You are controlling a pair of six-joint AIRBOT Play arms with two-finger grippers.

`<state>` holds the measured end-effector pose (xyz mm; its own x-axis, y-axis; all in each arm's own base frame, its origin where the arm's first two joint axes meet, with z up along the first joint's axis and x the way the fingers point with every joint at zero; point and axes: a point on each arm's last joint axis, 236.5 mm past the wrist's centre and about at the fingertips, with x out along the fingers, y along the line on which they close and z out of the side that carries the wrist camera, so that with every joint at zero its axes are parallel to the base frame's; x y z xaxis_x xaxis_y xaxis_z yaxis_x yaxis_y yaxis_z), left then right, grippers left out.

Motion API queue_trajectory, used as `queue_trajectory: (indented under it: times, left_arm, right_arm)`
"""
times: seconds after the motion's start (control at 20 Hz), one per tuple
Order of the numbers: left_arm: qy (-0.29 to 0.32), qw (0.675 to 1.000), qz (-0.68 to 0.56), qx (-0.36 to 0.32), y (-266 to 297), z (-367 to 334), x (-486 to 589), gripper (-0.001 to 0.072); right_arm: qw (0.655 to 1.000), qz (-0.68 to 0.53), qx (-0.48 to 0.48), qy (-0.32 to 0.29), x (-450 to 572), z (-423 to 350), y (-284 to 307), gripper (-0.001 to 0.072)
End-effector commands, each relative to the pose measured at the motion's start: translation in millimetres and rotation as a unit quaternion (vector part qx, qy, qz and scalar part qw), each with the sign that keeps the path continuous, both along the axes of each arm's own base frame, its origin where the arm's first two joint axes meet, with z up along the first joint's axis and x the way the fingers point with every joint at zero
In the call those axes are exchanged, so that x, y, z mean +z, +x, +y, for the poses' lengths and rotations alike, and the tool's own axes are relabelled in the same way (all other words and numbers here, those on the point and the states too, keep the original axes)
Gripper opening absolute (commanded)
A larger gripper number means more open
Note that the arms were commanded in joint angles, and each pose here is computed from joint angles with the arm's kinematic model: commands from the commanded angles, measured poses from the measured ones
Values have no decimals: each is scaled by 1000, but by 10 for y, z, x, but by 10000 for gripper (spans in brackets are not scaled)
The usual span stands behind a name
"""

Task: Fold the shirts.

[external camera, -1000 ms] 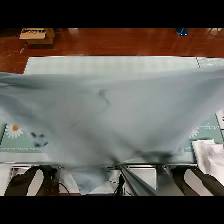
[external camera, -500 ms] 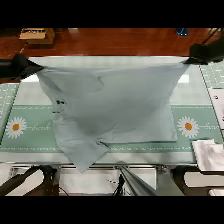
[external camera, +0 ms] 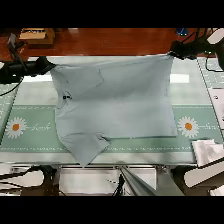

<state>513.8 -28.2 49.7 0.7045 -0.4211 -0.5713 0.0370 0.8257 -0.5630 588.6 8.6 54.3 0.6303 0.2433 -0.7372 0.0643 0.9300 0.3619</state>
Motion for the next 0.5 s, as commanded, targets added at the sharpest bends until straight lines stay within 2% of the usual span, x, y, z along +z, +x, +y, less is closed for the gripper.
queue_trajectory:
  times: [0.0, 0.3, 0.45]
  left_arm:
    - [37, 998, -28, 40, 302, 24, -218, 28]
    - [54, 996, -30, 57, 425, -9, -422, 28]
    - [28, 999, -8, 20, 258, -24, -317, 27]
  right_arm:
    - [999, -10, -20, 30, -260, 30, 210, 35]
    - [998, 48, -9, 28, -700, 48, 97, 35]
    - [997, 72, 4, 32, -562, 30, -89, 35]
